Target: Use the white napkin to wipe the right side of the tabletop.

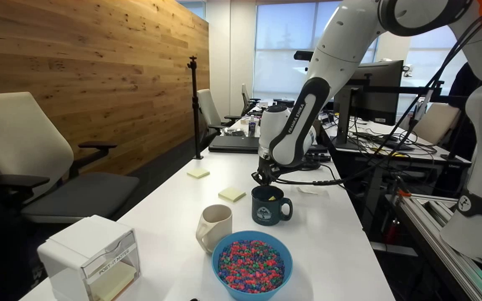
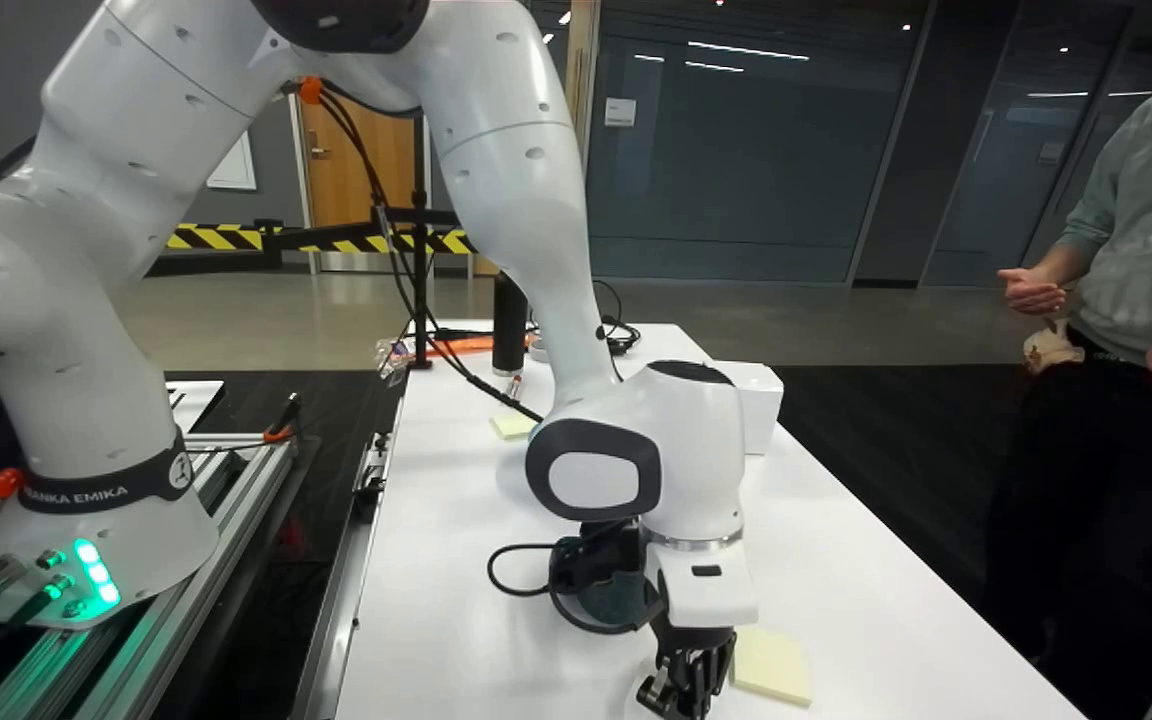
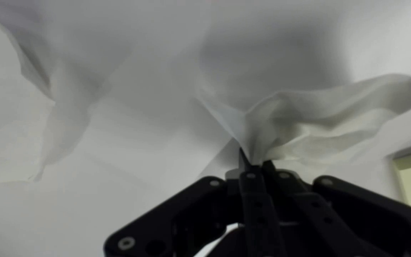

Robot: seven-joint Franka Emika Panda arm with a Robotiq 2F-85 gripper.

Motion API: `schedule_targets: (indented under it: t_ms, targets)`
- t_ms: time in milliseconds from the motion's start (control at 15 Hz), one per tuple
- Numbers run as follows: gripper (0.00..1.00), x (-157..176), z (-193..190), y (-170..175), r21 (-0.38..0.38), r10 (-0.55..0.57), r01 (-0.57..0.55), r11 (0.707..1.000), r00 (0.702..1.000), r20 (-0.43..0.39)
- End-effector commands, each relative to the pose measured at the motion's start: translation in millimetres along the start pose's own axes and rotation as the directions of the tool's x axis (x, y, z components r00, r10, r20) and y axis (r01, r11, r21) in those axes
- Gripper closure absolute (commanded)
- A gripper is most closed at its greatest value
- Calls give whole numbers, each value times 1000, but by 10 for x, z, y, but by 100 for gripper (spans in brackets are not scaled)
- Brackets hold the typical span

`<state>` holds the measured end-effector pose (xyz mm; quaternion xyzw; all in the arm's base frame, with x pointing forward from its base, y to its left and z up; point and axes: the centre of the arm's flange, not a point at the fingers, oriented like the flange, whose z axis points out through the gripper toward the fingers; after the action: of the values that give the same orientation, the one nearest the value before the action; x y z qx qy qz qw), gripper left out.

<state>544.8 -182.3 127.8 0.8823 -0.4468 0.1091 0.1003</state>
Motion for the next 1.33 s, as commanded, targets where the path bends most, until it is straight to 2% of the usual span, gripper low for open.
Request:
schedule_targets:
  t_ms: [0,333,600,933,1267]
  targets:
    - [99,30,84,168,-17,37,-37,999,999,13]
    - [99,248,225,701,-66,123,-122,990,992,10]
    - [99,328,281,926,-89,167,-165,982,986,14]
    - [99,339,296,933,-93,171,-169,981,985,15]
    - [99,206,208,573,-59,109,-108,992,994,9]
